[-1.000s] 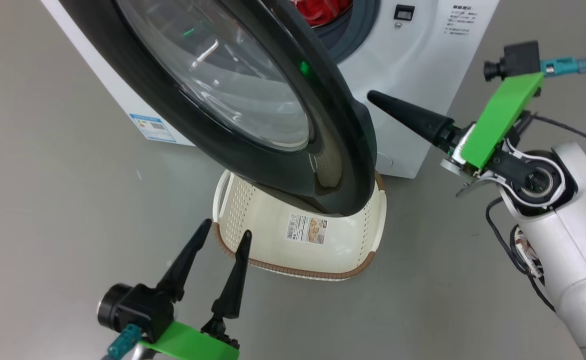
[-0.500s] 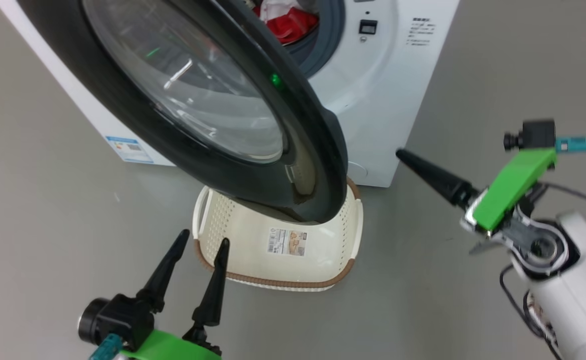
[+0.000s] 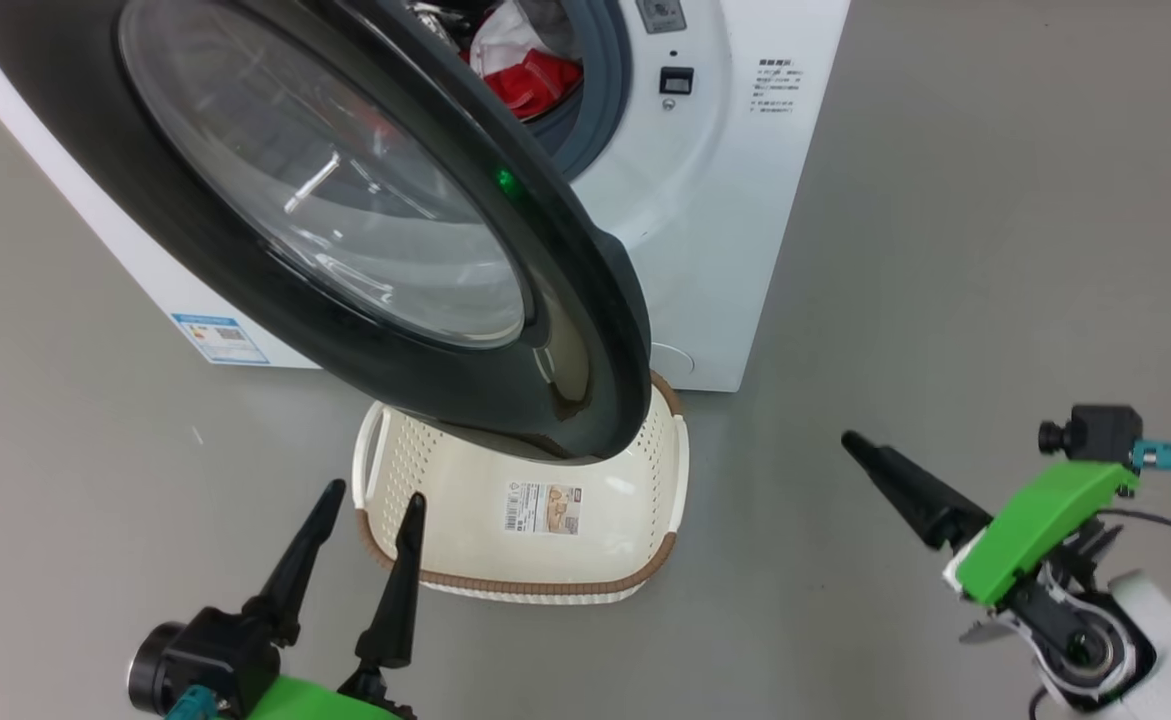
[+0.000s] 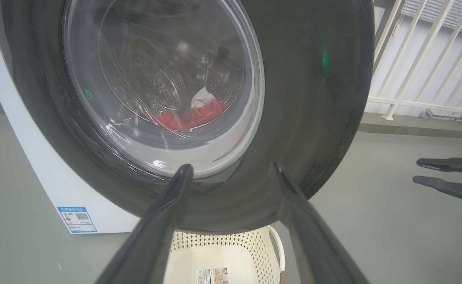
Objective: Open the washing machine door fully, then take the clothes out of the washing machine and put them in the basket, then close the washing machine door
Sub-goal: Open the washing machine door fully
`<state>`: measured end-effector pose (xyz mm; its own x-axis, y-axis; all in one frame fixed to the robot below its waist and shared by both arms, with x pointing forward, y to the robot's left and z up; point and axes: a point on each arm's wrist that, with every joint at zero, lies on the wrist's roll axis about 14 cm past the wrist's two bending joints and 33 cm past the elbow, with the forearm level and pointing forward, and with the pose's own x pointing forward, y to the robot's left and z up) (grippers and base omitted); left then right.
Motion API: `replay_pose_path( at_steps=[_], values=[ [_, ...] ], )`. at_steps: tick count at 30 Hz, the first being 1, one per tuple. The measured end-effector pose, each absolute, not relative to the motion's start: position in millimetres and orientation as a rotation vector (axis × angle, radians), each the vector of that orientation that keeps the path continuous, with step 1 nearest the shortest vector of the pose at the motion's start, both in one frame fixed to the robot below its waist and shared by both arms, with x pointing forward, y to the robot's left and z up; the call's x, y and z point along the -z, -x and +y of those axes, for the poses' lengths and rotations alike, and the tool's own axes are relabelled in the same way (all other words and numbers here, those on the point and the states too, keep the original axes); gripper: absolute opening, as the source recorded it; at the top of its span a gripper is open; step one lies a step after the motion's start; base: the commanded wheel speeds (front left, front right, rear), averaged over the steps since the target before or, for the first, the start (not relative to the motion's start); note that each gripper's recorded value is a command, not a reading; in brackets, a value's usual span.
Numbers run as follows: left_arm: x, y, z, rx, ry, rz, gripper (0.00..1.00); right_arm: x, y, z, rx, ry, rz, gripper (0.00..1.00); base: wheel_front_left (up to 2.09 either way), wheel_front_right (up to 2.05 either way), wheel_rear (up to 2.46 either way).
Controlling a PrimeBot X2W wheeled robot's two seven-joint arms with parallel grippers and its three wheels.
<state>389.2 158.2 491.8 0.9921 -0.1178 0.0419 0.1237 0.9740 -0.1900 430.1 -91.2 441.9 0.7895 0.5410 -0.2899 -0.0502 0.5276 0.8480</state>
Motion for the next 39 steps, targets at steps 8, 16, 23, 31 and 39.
replay_pose_path(
  at_steps=[8,16,23,31,39],
  values=[
    [-488.6,-388.3,158.7,0.12,0.193,-0.02,1.0,-417.0,-411.9,-113.5,-0.334,-0.718,0.547,1.0,0.0,0.0,0.0],
    [-482.5,-382.8,159.5,0.115,0.195,-0.001,1.0,-425.5,-409.4,-125.1,-0.317,-0.588,0.365,1.0,0.0,0.0,0.0],
    [-479.0,-383.8,160.7,0.11,0.195,0.009,1.0,-426.7,-412.6,-133.0,-0.316,-0.478,0.303,1.0,0.0,0.0,0.0],
    [-476.8,-384.5,165.1,0.096,0.195,0.014,1.0,-456.2,-421.2,-153.6,-0.229,-0.405,0.128,1.0,0.0,0.0,0.0],
    [-478.0,-384.4,169.0,0.085,0.192,0.01,1.0,-473.5,-408.9,-177.1,-0.105,-0.345,0.018,1.0,0.0,0.0,0.0]
  ],
)
